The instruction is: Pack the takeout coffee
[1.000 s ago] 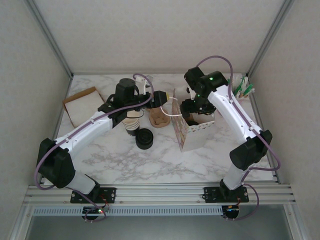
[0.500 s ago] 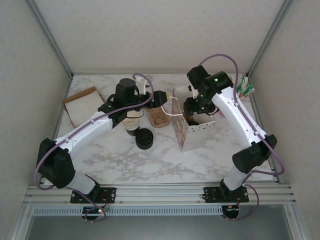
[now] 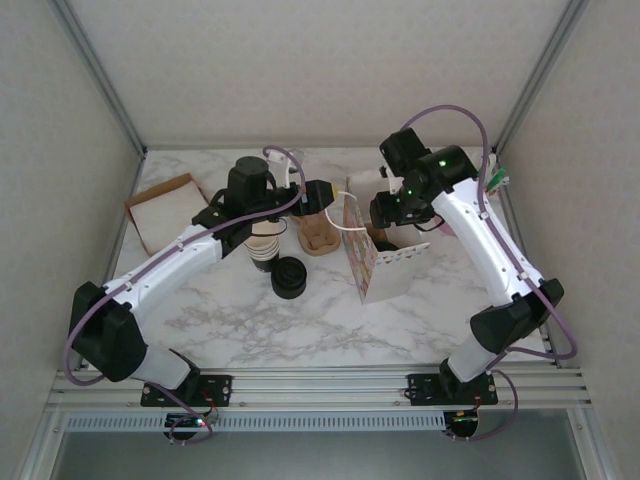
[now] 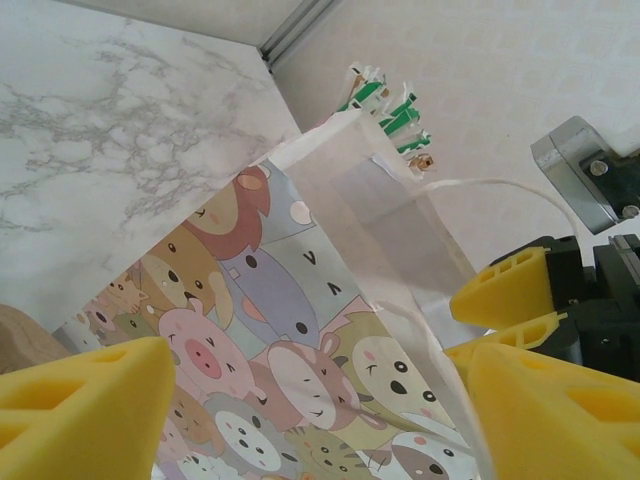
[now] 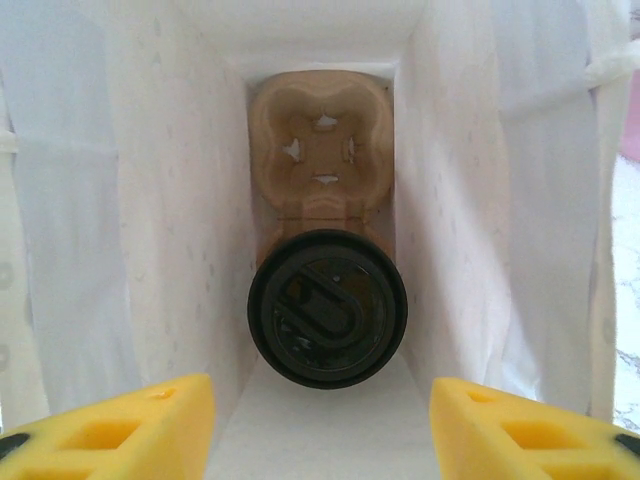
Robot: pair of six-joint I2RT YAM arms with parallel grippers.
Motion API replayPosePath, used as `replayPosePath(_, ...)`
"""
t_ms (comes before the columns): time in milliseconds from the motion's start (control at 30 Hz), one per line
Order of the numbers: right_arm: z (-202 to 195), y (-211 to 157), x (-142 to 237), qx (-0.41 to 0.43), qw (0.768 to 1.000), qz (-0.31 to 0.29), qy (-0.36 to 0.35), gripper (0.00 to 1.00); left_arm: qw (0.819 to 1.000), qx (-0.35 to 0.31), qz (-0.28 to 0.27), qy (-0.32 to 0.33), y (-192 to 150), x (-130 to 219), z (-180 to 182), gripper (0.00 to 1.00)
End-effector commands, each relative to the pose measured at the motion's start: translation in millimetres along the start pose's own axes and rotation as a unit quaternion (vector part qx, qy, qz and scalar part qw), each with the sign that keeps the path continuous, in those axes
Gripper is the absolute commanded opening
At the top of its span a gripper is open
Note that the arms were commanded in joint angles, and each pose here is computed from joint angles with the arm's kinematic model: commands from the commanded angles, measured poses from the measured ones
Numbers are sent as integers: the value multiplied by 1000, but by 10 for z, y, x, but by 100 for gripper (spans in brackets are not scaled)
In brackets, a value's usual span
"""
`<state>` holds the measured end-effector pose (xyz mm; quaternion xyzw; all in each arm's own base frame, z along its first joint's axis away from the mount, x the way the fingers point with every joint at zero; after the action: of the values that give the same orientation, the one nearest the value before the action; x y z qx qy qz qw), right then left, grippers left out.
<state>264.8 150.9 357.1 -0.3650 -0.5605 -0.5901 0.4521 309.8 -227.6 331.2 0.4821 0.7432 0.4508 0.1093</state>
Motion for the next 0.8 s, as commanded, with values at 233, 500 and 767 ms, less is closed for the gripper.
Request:
replayPosePath(233, -36, -26, 209, -4, 999, -51, 19, 59, 998, -36, -54, -13, 193, 213, -238, 81)
replayPosePath(500, -47, -51, 400, -5, 995, -88, 45, 59, 995, -53, -88, -10, 272, 381, -338, 85)
replayPosePath(767, -69, -85, 560, -8, 991, -117, 64, 60, 991, -64, -117, -8, 281, 554, -406, 89)
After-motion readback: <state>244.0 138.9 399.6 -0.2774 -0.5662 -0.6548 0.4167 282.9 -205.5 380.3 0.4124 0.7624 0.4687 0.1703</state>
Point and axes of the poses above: each hand's point on the last joint's axis, 136 mm out from that joint toward the fingers, its own x axis back along the fingers, its own z axis along the line the jaws close on, y = z × x, the point moved 9 cm from there along x, back along the fingers, and after that the axes turned 11 degrees about -x, right-handed, at the moved point
